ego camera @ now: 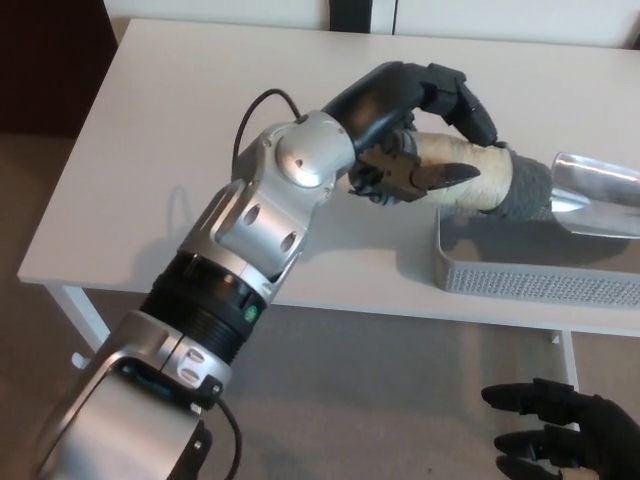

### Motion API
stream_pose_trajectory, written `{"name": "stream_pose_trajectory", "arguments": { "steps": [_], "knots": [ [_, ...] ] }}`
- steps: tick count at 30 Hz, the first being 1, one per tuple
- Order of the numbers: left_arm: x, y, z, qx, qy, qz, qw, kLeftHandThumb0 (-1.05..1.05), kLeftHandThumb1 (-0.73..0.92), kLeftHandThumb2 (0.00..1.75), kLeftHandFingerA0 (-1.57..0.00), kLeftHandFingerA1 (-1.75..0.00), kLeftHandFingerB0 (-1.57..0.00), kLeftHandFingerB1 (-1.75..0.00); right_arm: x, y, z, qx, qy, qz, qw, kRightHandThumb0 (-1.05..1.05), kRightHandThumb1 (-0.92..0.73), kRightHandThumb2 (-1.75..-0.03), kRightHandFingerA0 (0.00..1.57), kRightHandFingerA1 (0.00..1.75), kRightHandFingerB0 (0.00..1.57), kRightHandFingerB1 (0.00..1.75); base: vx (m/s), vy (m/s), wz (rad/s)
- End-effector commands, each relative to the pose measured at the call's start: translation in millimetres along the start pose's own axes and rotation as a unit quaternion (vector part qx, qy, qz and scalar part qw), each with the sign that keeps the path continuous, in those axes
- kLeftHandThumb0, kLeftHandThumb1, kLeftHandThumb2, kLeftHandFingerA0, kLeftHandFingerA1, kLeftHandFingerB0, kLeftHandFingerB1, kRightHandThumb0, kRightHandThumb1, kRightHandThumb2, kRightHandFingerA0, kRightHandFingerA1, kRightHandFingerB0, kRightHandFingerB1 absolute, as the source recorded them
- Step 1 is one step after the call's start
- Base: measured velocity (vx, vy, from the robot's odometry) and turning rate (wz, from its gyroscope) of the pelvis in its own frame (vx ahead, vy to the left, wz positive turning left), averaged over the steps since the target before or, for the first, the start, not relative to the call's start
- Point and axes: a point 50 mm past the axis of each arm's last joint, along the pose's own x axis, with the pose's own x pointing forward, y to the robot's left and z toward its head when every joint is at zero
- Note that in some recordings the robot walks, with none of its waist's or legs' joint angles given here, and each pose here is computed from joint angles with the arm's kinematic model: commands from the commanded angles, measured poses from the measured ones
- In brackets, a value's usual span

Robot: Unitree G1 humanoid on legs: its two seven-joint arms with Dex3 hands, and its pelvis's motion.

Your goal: The robot walks towards a desk on which a shovel is kept on the left hand side and a container is kept on the right hand side. The robot picks up the shovel using its left hand and places it in the container.

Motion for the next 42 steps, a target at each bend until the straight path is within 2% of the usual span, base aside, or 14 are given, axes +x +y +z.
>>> {"name": "stream_pose_trajectory", "arguments": {
  "steps": [1, 4, 5, 6, 7, 8, 9, 30, 31, 32, 36, 37, 38, 42],
  "knots": [
    [4.3, 3.4, 10.6, 0.017, 0.003, 0.006, 1.000, -0.19, 0.79, 0.74, -0.89, -1.45, -0.74, -0.95, 0.5, -3.8, 5.3, -0.006, -0.005, 0.003, 1.000, -0.30, -0.52, -0.55, 0.54, 0.44, 0.52, 0.43, 0.00, 0.000, 0.00],
    [5.7, 2.0, 12.3, 0.037, -0.005, 0.002, 0.999, -0.15, 0.80, 0.70, -0.96, -1.33, -0.80, -0.75, 1.3, -5.8, 7.8, -0.007, -0.006, 0.002, 1.000, -0.30, -0.51, -0.55, 0.54, 0.44, 0.51, 0.42, 0.00, 0.000, 0.00],
    [5.9, 2.1, 12.4, 0.041, -0.006, 0.003, 0.999, -0.17, 0.80, 0.64, -1.00, -1.11, -0.75, -0.52, 1.6, -6.0, 8.5, -0.009, -0.007, 0.002, 1.000, -0.30, -0.52, -0.55, 0.54, 0.44, 0.51, 0.42, 0.00, 0.000, 0.00],
    [5.9, 2.5, 11.8, 0.052, -0.005, 0.001, 0.999, -0.34, 0.64, 0.60, -0.78, -0.53, -0.39, -0.33, 2.3, -5.8, 10.6, -0.012, -0.011, 0.003, 1.000, -0.29, -0.52, -0.55, 0.54, 0.44, 0.51, 0.42, 0.00, 0.000, 0.00],
    [5.7, 2.8, 11.8, 0.069, 0.000, -0.006, 0.998, -0.61, 0.47, 0.73, -0.21, -0.42, -0.09, -0.35, 2.5, -5.9, 11.4, -0.012, -0.013, 0.003, 1.000, -0.29, -0.52, -0.55, 0.54, 0.44, 0.52, 0.42, 0.00, 0.000, 0.00],
    [5.5, 3.1, 12.1, 0.094, 0.013, -0.020, 0.995, -0.69, 0.44, 0.78, 0.00, -0.10, 0.00, -0.12, 2.7, -6.1, 11.9, -0.013, -0.014, 0.003, 1.000, -0.28, -0.52, -0.55, 0.55, 0.44, 0.52, 0.42, 0.00, 0.000, 0.00],
    [5.6, 3.1, 12.0, 0.100, 0.021, -0.030, 0.994, -0.78, 0.48, 0.79, 0.00, 0.00, 0.00, 0.00, 2.9, -6.2, 12.4, -0.016, -0.015, 0.003, 1.000, -0.27, -0.52, -0.55, 0.56, 0.44, 0.53, 0.42, 0.00, 0.000, 0.00],
    [-1.9, 14.1, 16.5, 0.115, -0.003, -0.016, 0.993, -0.87, 0.50, 0.91, 0.00, -0.01, 0.00, -0.06, 4.8, -6.4, 15.1, -0.024, -0.018, 0.001, 1.000, -0.29, -0.52, -0.55, 0.54, 0.44, 0.52, 0.42, 0.00, 0.000, 0.00],
    [-7.9, 22.9, 27.6, 0.103, -0.029, -0.009, 0.994, -0.93, 0.60, 0.62, 0.00, -0.01, 0.00, -0.05, 5.0, -5.8, 14.6, -0.025, -0.016, 0.000, 1.000, -0.28, -0.53, -0.55, 0.54, 0.43, 0.51, 0.42, 0.00, 0.000, 0.00],
    [-21.6, 39.5, 49.4, 0.097, -0.080, 0.012, 0.992, -0.88, 0.50, 0.92, 0.00, 0.00, 0.00, -0.06, 4.0, -5.6, 13.4, -0.025, -0.014, -0.001, 1.000, -0.29, -0.53, -0.55, 0.54, 0.43, 0.51, 0.42, 0.00, 0.000, 0.00],
    [-79.2, 76.2, 90.8, 0.102, -0.209, 0.053, 0.971, -0.88, 0.53, 0.91, 0.00, -0.01, 0.00, -0.05, 2.4, -4.5, 9.3, -0.018, -0.011, -0.002, 1.000, -0.29, -0.53, -0.55, 0.54, 0.44, 0.51, 0.42, 0.00, 0.000, 0.00],
    [-102.2, 84.6, 96.6, 0.115, -0.235, 0.068, 0.963, -0.88, 0.64, 0.60, 0.00, -0.01, 0.00, -0.05, 1.5, -5.7, 7.5, -0.019, -0.009, -0.003, 1.000, -0.29, -0.53, -0.55, 0.54, 0.44, 0.51, 0.42, 0.00, 0.000, 0.00],
    [-118.2, 88.4, 98.5, 0.121, -0.249, 0.074, 0.958, -0.88, 0.51, 0.82, 0.00, 0.00, 0.00, -0.02, 0.3, -5.8, 5.0, -0.019, -0.005, -0.004, 1.000, -0.29, -0.53, -0.56, 0.55, 0.44, 0.50, 0.42, 0.00, 0.000, 0.00],
    [-195.8, 98.3, 81.3, 0.112, -0.290, 0.107, 0.944, -0.80, 0.47, 0.89, 0.00, -0.06, 0.00, -0.10, -6.2, -6.3, -9.3, -0.013, 0.024, -0.005, 1.000, -0.30, -0.53, -0.55, 0.54, 0.43, 0.50, 0.41, 0.00, 0.000, 0.00]
  ]
}}
